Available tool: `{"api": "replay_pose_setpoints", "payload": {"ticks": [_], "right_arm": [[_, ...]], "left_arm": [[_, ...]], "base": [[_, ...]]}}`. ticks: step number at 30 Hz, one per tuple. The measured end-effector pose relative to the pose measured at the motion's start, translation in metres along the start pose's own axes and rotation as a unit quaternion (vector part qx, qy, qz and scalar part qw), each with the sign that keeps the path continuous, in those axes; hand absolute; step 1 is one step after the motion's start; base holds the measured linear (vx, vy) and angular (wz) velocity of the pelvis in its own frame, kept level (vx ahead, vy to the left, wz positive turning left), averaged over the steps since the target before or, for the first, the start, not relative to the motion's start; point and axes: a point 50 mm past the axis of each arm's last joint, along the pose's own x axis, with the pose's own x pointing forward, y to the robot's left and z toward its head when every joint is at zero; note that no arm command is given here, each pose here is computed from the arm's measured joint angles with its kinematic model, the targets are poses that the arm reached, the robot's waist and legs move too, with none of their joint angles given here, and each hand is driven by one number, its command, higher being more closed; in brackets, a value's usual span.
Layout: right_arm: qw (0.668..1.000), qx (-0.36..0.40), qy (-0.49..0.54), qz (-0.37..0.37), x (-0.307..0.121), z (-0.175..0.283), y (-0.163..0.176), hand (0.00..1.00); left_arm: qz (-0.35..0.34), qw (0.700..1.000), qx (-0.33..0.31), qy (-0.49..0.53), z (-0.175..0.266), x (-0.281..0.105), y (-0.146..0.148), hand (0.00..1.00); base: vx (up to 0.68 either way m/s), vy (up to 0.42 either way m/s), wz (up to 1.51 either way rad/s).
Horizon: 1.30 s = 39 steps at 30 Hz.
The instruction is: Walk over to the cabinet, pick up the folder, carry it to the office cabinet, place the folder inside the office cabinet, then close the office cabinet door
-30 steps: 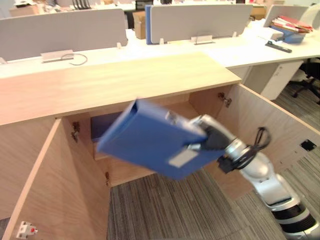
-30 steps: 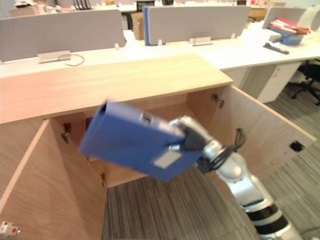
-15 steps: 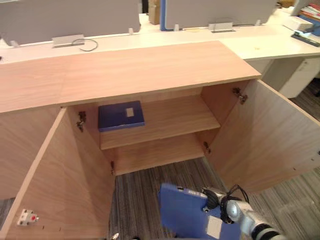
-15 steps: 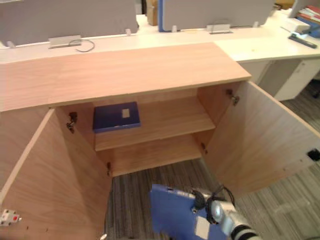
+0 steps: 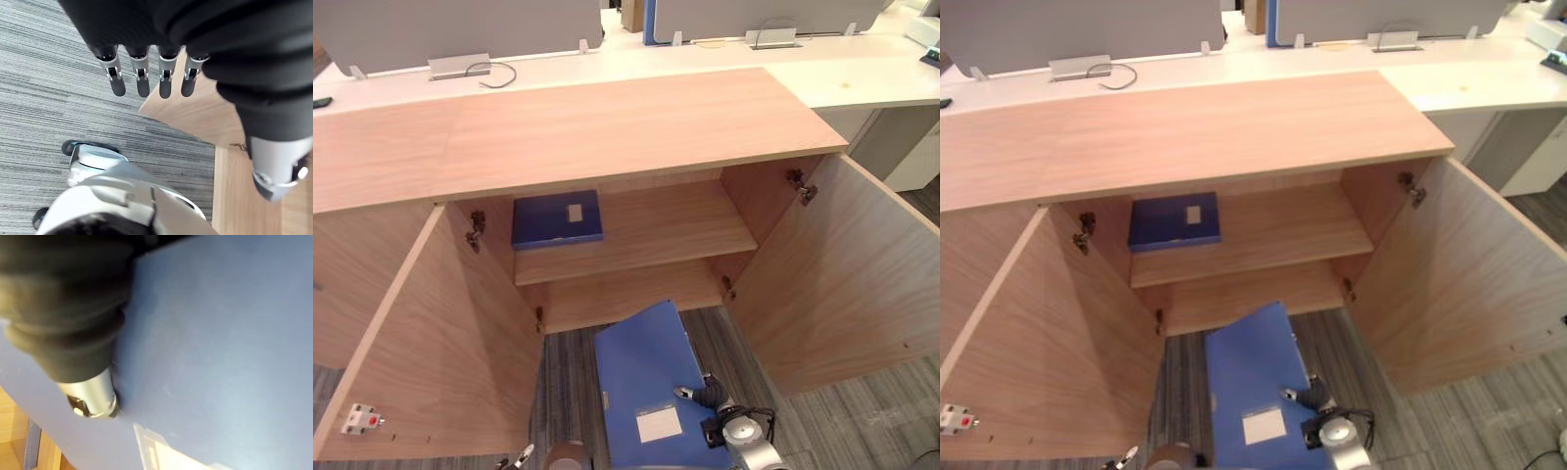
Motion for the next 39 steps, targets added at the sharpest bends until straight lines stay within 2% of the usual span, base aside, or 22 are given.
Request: {"api": "replay_pose_setpoints", "payload": {"ticks": [8, 14, 17, 25, 28, 31, 39], "right_arm": [[1.0, -0.005, 0.002, -0.03, 0.0, 0.001, -0.019, 1.0], [0.999, -0.007, -0.049, 0.018, 0.009, 0.036, 0.008, 1.0], [0.998, -0.007, -0.059, 0.022, 0.011, 0.044, 0.009, 1.0], [0.999, -0.045, 0.014, -0.003, 0.012, 0.013, -0.014, 1.0], [0.999, -0.022, 0.026, -0.022, 0.006, 0.002, -0.02, 1.0], [1.0, -0.01, -0.001, -0.025, 0.005, 0.012, -0.015, 1.0], [0.998, 0.026, -0.042, -0.041, -0.001, 0.026, -0.02, 1.0]], "left_arm": [[0.009, 1.0, 0.004, 0.029, -0.023, -0.007, 0.002, 0.0], [0.016, 1.0, -0.018, 0.008, -0.008, -0.003, -0.002, 0.0], [0.015, 1.0, -0.017, 0.008, -0.008, -0.003, -0.003, 0.0], [-0.003, 1.0, 0.004, 0.028, -0.021, -0.006, -0.013, 0.0], [-0.022, 0.998, 0.03, 0.043, -0.032, -0.01, -0.013, 0.0], [-0.036, 0.997, 0.049, 0.047, -0.033, -0.011, -0.01, 0.0], [0.005, 0.998, 0.039, 0.046, -0.032, -0.01, -0.004, 0.0]], "base": [[0.12, 0.192, -0.22], [0.28, 0.206, -0.23], [0.09, 0.049, -0.13], [0.1, 0.138, -0.28], [0.15, 0.231, 0.21], [0.16, 0.043, 0.48], [0.09, -0.221, 0.22]]}}
